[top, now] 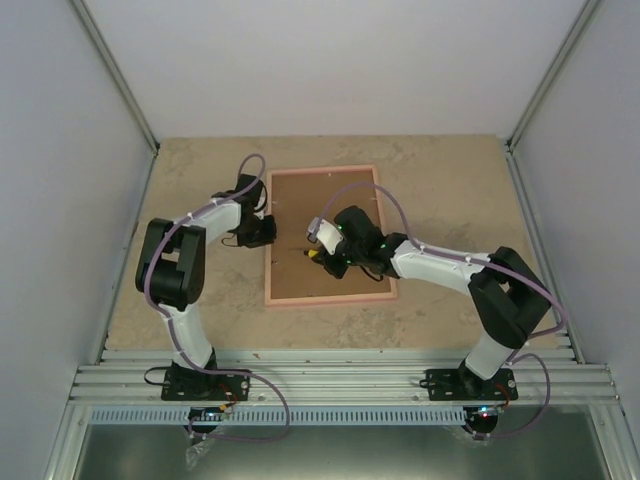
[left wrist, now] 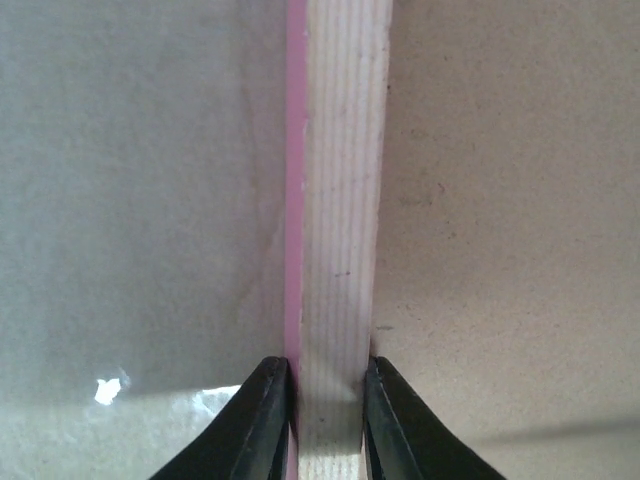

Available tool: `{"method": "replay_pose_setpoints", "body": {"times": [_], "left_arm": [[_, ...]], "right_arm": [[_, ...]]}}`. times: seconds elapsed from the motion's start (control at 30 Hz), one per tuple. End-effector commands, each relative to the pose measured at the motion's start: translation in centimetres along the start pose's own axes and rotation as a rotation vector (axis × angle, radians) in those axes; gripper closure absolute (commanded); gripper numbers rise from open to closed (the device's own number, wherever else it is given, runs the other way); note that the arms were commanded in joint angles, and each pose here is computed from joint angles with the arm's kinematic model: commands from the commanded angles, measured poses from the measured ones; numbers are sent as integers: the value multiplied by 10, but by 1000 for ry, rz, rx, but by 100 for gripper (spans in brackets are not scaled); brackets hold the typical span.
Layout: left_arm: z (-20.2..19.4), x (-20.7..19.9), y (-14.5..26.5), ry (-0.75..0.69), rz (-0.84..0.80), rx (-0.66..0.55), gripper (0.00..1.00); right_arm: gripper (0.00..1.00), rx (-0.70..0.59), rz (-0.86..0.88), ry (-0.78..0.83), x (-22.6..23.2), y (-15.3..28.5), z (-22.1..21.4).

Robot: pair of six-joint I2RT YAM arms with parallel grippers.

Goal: Take the photo out of the frame

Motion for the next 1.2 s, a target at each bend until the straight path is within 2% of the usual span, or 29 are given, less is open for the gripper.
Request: {"method": "replay_pose_setpoints", "body": {"times": [0.0,0.47,1.17], "left_arm": [[-21,-16,1,-32,-35,51,82],[-31,-27,0,-46,-69,53,89],[-29,-29,3,-49,-80,44,91]], "right_arm": [[100,10,49,36,13,-6,3],[100,86,146,32,36,-25,-22],[99,78,150,4,33,-46,-15]]}}
Point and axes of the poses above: each gripper's point midway between its finger pads, its own y axis back along the fingers, its own x axis along the line the jaws close on, z = x × y, the point moved 2 cm from there along y, back along the fingers, and after that the axes turned 5 degrees about -y, right-handed, at the moved point
